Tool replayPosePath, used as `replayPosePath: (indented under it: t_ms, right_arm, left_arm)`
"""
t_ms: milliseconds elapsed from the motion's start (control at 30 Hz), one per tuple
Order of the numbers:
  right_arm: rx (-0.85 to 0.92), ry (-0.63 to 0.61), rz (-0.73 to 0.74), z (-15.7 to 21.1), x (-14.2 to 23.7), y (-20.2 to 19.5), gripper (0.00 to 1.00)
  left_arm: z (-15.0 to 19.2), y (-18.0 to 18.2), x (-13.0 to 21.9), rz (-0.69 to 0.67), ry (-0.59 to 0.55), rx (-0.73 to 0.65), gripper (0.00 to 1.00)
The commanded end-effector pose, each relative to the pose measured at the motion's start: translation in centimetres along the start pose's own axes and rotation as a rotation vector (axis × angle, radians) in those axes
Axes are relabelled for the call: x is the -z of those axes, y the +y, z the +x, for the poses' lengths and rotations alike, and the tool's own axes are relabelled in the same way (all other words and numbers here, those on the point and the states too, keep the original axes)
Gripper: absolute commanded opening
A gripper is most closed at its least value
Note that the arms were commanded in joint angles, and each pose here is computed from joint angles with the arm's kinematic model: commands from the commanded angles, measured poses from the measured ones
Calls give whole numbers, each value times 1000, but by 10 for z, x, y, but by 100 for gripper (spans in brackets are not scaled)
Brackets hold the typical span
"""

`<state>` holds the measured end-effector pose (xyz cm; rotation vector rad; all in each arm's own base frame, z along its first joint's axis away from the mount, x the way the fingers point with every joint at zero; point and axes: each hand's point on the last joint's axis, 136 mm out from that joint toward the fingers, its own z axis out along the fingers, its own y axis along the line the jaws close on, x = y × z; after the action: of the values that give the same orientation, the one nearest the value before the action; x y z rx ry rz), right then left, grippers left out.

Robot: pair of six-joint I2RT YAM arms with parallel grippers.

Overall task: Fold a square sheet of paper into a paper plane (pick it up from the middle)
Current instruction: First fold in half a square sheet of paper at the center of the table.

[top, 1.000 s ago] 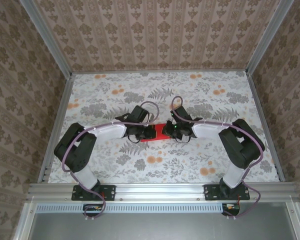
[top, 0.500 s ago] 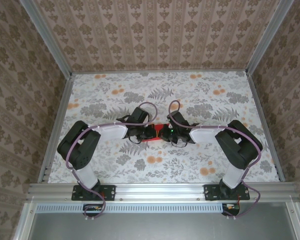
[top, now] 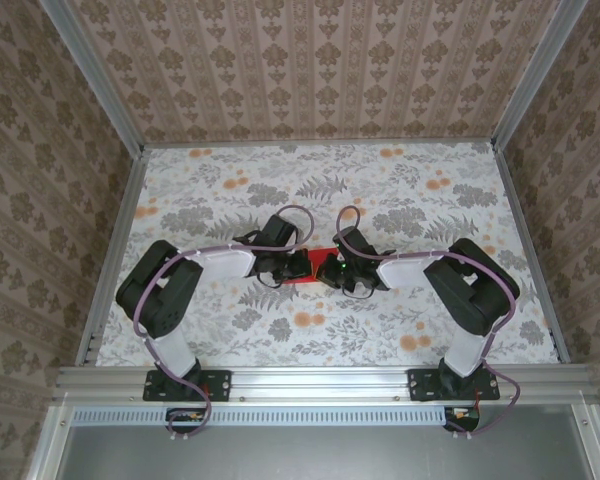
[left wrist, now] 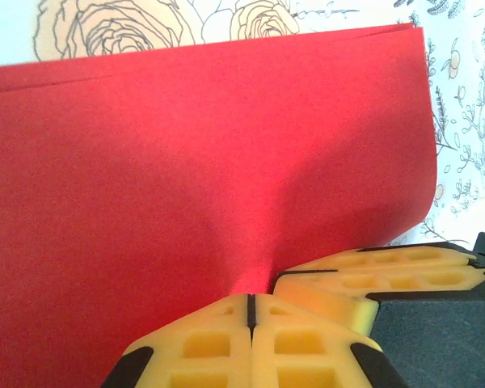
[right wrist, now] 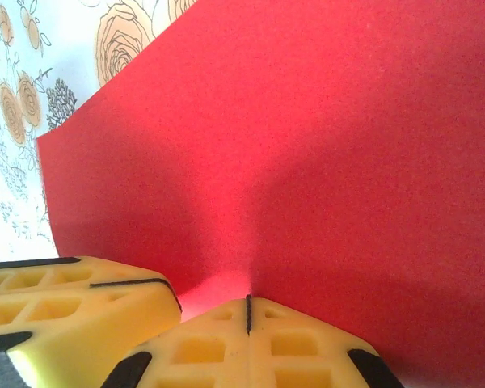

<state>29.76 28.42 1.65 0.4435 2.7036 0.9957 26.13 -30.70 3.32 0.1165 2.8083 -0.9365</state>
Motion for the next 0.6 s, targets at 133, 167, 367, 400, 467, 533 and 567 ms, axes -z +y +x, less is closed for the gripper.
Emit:
replayPosePath:
  t_ms: [133, 167, 367, 400, 467, 533, 567]
  right_arm:
    - [-8, 3, 40, 7, -7, -18, 2]
    - [-9, 1, 40, 7, -6, -19, 2]
    - [-10, -3, 34, 7, -6, -19, 2]
    - [-12, -3, 36, 7, -7, -20, 2]
    - [-13, -1, 36, 8, -7, -20, 2]
    - [-14, -1, 37, 8, -7, -21, 2]
    - [-13, -2, 36, 8, -7, -21, 2]
  left_arm:
    - [17, -1, 4, 56, 53, -11, 0]
    - [19, -1, 3, 63, 56, -7, 0]
    - [23, 2, -3, 72, 74, 15, 0]
    - [23, 5, -4, 62, 76, 22, 0]
    - [22, 9, -4, 47, 67, 25, 0]
    - [21, 10, -3, 44, 61, 25, 0]
    - [20, 9, -2, 49, 53, 22, 0]
